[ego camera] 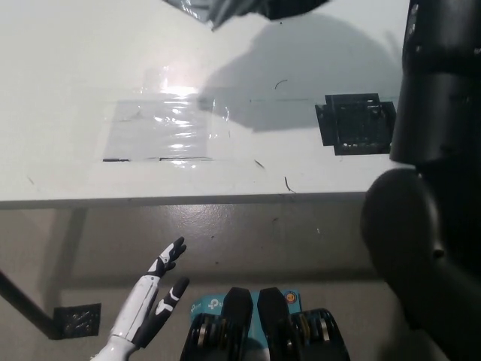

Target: Use the right hand to pick up a rubix's cube and place it into a plastic bag and lift the bag

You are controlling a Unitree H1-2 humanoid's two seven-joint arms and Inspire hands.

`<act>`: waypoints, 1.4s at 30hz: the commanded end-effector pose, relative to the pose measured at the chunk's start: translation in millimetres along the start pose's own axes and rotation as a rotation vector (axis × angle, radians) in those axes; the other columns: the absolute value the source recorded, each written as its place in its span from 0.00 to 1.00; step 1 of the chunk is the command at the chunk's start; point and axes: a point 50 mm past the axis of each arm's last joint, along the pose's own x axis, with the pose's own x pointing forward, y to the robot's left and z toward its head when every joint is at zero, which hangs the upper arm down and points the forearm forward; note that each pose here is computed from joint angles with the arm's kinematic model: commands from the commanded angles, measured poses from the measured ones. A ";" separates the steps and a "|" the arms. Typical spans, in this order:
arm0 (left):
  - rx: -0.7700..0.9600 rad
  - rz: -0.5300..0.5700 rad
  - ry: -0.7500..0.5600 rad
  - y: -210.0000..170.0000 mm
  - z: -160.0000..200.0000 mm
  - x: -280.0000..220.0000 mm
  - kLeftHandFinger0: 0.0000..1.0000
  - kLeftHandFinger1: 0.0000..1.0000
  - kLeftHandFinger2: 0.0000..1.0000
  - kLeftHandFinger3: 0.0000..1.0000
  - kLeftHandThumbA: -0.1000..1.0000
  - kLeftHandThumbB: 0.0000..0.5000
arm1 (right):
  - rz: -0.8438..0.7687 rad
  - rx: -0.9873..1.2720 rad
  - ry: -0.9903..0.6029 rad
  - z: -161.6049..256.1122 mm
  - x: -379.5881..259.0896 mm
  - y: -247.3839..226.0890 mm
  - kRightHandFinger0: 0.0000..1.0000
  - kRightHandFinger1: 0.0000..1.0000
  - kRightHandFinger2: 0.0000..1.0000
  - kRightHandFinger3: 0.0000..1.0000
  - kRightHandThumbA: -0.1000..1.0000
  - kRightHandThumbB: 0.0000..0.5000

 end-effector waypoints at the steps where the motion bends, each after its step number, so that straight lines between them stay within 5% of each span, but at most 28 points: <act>1: 0.042 -0.016 -0.067 7.3 13.2 8.7 1.00 1.00 1.00 1.00 1.00 0.30 | 0.392 0.075 -0.098 71.9 -37.9 159.9 0.00 0.24 0.77 1.00 0.00 0.15; 9: 0.045 -0.015 -0.066 6.4 13.5 9.0 1.00 1.00 1.00 1.00 1.00 0.32 | 0.360 0.092 -0.061 61.0 -31.2 133.9 0.00 0.28 0.79 1.00 0.00 0.07; 11: 0.047 -0.016 -0.064 6.7 13.9 9.8 1.00 1.00 1.00 1.00 1.00 0.31 | 0.344 0.085 -0.041 54.6 -27.3 124.2 0.00 0.29 0.80 0.85 0.00 0.07; 14: 0.049 -0.021 -0.068 6.4 14.3 10.7 1.00 1.00 1.00 1.00 1.00 0.30 | 0.321 0.073 -0.028 49.0 -24.1 116.4 0.00 0.29 0.79 0.76 0.00 0.09; 16: 0.053 -0.024 -0.070 6.0 14.6 10.4 1.00 1.00 1.00 1.00 1.00 0.30 | 0.278 0.080 -0.007 36.6 -20.4 104.9 0.00 0.29 0.80 1.00 0.00 0.08; 32: 0.054 -0.030 -0.066 7.0 16.8 12.6 1.00 1.00 1.00 1.00 1.00 0.29 | 0.065 0.028 0.160 -54.5 1.7 26.5 0.00 0.21 0.73 1.00 0.00 0.06; 34: 0.052 -0.032 -0.063 6.9 17.0 12.4 1.00 1.00 1.00 1.00 1.00 0.28 | 0.043 0.014 0.182 -65.8 1.9 20.5 0.00 0.20 0.73 1.00 0.00 0.11; 35: 0.052 -0.032 -0.065 6.9 17.0 12.5 1.00 1.00 1.00 1.00 1.00 0.27 | 0.040 0.001 0.193 -70.9 2.4 17.5 0.00 0.20 0.72 0.88 0.00 0.12; 36: 0.054 -0.032 -0.067 7.5 16.9 12.5 1.00 1.00 1.00 1.00 1.00 0.27 | 0.038 -0.019 0.212 -78.5 3.1 13.7 0.00 0.19 0.70 0.65 0.00 0.13; 40: 0.060 -0.033 -0.065 8.4 16.7 12.4 1.00 1.00 1.00 1.00 1.00 0.25 | 0.019 -0.034 0.247 -93.8 3.1 7.5 0.00 0.18 0.69 0.88 0.00 0.15; 41: 0.060 -0.034 -0.063 8.4 16.6 12.5 1.00 1.00 1.00 1.00 1.00 0.25 | 0.015 -0.040 0.252 -99.4 2.7 5.4 0.00 0.18 0.68 0.77 0.00 0.15; 42: 0.060 -0.034 -0.063 8.4 16.8 12.5 1.00 1.00 1.00 1.00 1.00 0.26 | 0.013 -0.040 0.257 -102.4 2.1 4.7 0.00 0.18 0.68 0.86 0.00 0.15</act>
